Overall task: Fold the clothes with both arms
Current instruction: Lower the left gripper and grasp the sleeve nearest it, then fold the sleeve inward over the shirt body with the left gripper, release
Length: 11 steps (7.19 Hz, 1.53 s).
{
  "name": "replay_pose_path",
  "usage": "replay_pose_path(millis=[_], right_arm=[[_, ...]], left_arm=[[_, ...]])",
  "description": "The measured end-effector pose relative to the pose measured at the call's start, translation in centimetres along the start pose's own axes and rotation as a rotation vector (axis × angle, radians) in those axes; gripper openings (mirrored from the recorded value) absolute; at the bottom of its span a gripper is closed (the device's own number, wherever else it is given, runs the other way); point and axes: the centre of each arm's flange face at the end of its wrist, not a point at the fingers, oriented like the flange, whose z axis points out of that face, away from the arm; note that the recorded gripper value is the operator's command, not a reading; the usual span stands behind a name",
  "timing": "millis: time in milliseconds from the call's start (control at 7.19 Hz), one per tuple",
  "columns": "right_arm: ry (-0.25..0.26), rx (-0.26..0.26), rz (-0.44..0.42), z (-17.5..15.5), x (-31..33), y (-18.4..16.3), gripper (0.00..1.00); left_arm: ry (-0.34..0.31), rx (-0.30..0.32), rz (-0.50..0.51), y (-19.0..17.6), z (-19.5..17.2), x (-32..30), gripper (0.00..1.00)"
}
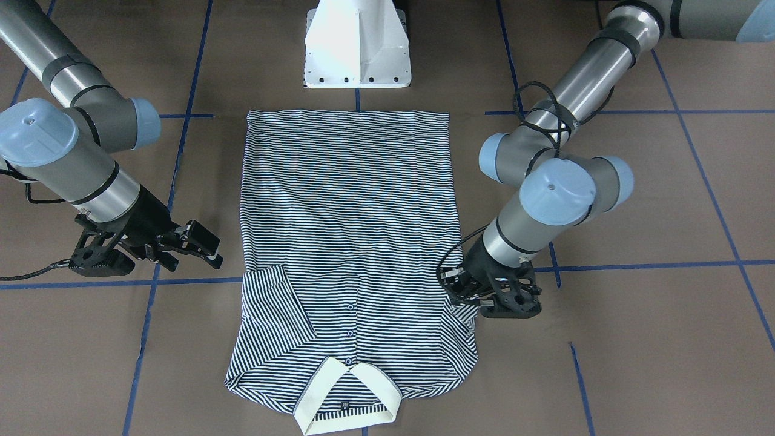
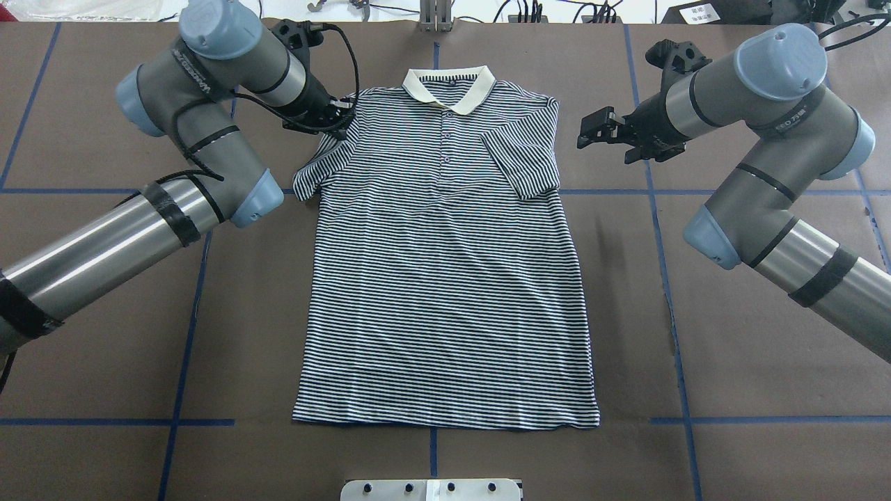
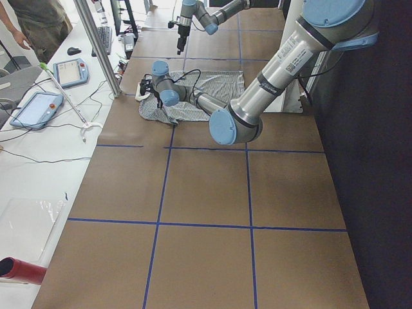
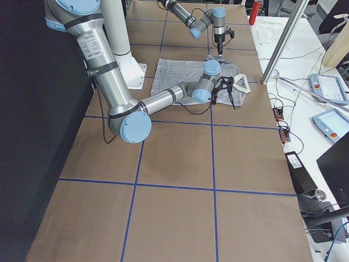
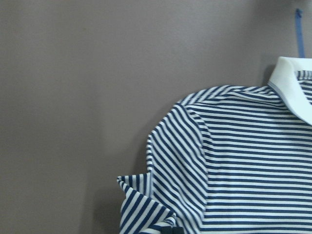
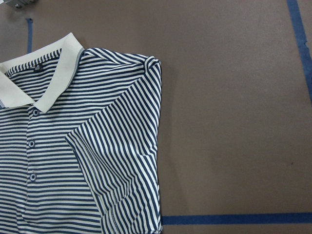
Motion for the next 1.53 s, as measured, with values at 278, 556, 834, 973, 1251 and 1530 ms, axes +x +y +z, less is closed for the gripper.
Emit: replay_pose_path(millis=[278,556,834,973,1251,1530], right_arm=[[0.001,-0.001,0.0,0.1,0.0,0.1,1.0],[0.004,0.0,0.001,0.3,0.0,0.1,1.0],[0.008,-0.001,0.001,0.5,0.1,0.2,1.0],[0.008,-0.002,0.001,0.5,0.1,0.2,1.0],[0.01,-0.001,0.001,0.6,0.1,0.3,1.0],[0.022,0.026,0.012,0.2,0.7,0.6,1.0]], left_arm=[[-0.02,0.013,-0.026,0.0,2.0,3.1,0.0],[-0.037,0.044,-0.029,-0.5,3.2,3.4,0.0],[-0.041,0.077,-0.025,-1.1,3.9,3.1,0.0],[-0.042,0.087,-0.024,-1.3,4.1,2.9,0.26],[-0.044,0.098,-0.021,-1.3,4.2,2.8,0.95],[-0.005,0.102,-0.017,0.6,3.1,2.8,0.95]])
